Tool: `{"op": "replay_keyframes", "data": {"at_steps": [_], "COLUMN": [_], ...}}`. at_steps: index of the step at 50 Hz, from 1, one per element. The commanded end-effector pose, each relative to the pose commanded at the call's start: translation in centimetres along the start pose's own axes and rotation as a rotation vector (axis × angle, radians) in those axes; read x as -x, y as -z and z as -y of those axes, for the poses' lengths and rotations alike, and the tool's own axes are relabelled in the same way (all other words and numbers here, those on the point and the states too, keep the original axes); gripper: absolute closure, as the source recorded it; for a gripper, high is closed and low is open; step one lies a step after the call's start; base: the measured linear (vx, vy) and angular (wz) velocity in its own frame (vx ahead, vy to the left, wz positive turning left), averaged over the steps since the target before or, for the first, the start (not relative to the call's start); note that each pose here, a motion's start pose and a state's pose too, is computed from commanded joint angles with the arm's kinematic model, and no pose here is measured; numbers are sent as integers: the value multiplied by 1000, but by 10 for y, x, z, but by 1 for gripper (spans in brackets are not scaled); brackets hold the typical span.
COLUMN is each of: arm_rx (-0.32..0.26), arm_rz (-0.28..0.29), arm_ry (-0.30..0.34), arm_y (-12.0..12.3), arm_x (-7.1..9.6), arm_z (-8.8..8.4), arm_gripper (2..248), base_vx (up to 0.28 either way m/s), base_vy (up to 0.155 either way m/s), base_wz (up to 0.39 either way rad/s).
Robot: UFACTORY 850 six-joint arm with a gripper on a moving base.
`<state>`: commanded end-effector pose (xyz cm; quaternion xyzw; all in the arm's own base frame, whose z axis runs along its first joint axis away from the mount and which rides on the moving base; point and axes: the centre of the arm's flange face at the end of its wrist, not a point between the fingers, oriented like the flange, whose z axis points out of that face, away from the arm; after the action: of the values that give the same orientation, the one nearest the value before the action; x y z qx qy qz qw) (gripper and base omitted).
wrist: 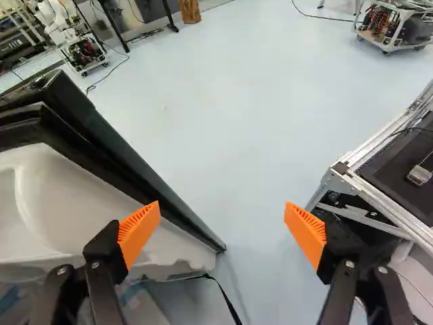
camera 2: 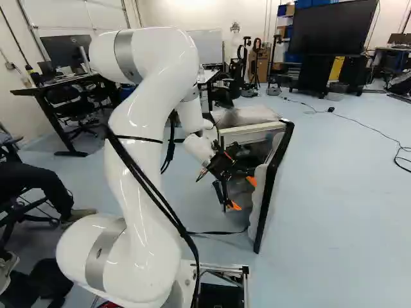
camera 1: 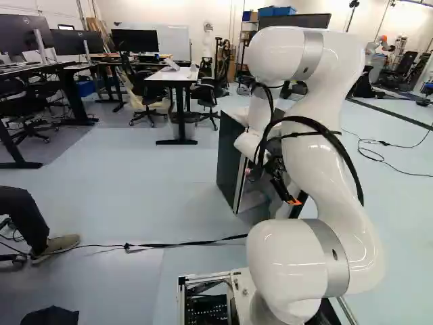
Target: Open the fridge door
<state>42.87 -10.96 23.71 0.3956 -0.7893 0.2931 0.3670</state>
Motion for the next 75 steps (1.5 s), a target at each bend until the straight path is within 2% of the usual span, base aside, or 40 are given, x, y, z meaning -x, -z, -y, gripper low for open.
{"op": "replay_keyframes", "data": {"at_steps": [15,37,49,59,75], "arm_rx": [-74,-236,-322,-352,-371], "arm_rz": [-26,-77,-108,-142,-140], "arm_ry": [100,239,277,283,250], "arm_y": [16,49,68,72,82], "arm_x": [7,20,27,26,8], "arm_z": [-35,-74,-81,-81,-79], "arm_gripper": [3,3,3,3,3], "base_vx": [0,0,0,0,0], "base_vy": [0,0,0,0,0], "base_wz": [0,0,0,0,0]}}
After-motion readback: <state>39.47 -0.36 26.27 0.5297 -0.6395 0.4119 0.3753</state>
